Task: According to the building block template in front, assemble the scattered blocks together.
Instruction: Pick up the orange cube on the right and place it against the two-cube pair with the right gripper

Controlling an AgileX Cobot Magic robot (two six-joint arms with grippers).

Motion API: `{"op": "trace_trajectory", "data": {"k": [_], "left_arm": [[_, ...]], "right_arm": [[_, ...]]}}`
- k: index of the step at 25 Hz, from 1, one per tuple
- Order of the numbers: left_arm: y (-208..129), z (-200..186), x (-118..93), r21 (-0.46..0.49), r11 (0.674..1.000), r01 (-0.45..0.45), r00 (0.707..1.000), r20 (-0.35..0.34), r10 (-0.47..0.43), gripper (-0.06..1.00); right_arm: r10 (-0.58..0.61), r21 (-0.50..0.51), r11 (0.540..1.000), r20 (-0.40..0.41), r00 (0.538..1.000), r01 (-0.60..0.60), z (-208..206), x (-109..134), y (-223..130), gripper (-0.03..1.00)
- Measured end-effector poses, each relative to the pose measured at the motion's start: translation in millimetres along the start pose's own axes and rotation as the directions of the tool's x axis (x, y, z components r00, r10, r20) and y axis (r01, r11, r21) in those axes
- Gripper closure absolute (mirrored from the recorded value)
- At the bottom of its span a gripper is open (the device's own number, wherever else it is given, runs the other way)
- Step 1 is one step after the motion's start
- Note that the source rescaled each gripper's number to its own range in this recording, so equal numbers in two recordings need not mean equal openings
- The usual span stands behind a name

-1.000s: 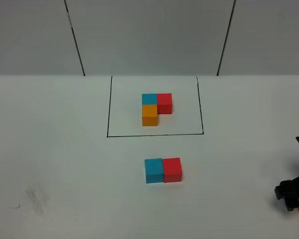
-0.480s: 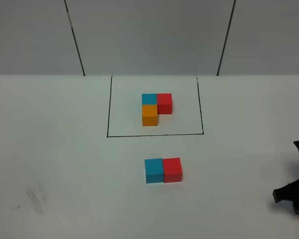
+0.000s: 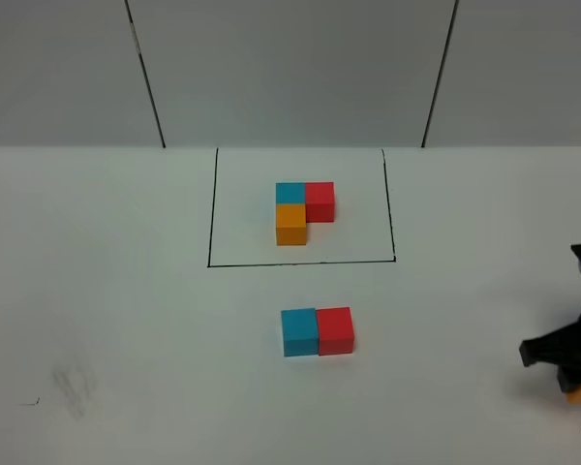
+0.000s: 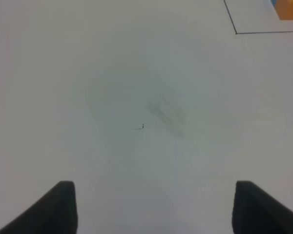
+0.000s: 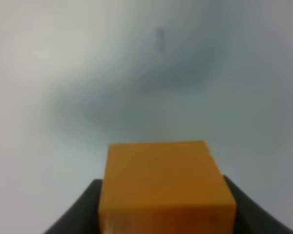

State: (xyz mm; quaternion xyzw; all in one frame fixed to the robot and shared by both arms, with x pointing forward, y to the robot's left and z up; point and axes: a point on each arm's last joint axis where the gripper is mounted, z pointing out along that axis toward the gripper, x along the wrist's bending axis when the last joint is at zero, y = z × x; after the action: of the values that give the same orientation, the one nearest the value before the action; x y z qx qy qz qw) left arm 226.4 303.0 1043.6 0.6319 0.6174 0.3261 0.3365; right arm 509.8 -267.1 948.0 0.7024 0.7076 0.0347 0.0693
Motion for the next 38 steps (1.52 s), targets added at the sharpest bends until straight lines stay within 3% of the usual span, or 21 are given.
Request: {"op": "trace_trajectory", "data": {"k": [5,10,16,21,28,31,38], "left_arm": [[0,0,0,0.000,1.000,0.000,1.000,0.000,0.000,0.49],[0,0,0,0.000,1.000,0.000,1.000,0.000,0.000,0.49],[0,0,0,0.000,1.000,0.000,1.000,0.000,0.000,0.49],[0,0,0,0.000,1.000,-0.001,1.000,0.000,0.001,0.49],[0,0,0,0.000,1.000,-0.002,1.000,0.000,0.002,0.49],[0,0,0,0.000,1.000,-0.002,1.000,0.000,0.002,0.49],[0,0,0,0.000,1.000,-0.001,1.000,0.000,0.001,0.49]], "right_arm": [[-0.021,-0.136,0.991,-0.159,0.987,-0.001,-44,46,6,0.68],[-0.020,-0.107,0.994,-0.226,0.974,-0.005,-53,93,-10,0.68],[0.177,-0.025,0.981,-0.274,0.945,-0.191,-59,136,-36,0.68],[0.137,-0.073,0.985,-0.243,0.960,-0.159,-57,166,-40,0.68],[0.129,-0.015,0.991,-0.071,0.989,-0.130,-49,213,-19,0.68],[0.102,-0.020,0.994,-0.072,0.992,-0.104,-49,234,-12,0.68],[-0.017,-0.051,0.999,-0.155,0.988,0.009,-47,277,-12,0.68]]}}
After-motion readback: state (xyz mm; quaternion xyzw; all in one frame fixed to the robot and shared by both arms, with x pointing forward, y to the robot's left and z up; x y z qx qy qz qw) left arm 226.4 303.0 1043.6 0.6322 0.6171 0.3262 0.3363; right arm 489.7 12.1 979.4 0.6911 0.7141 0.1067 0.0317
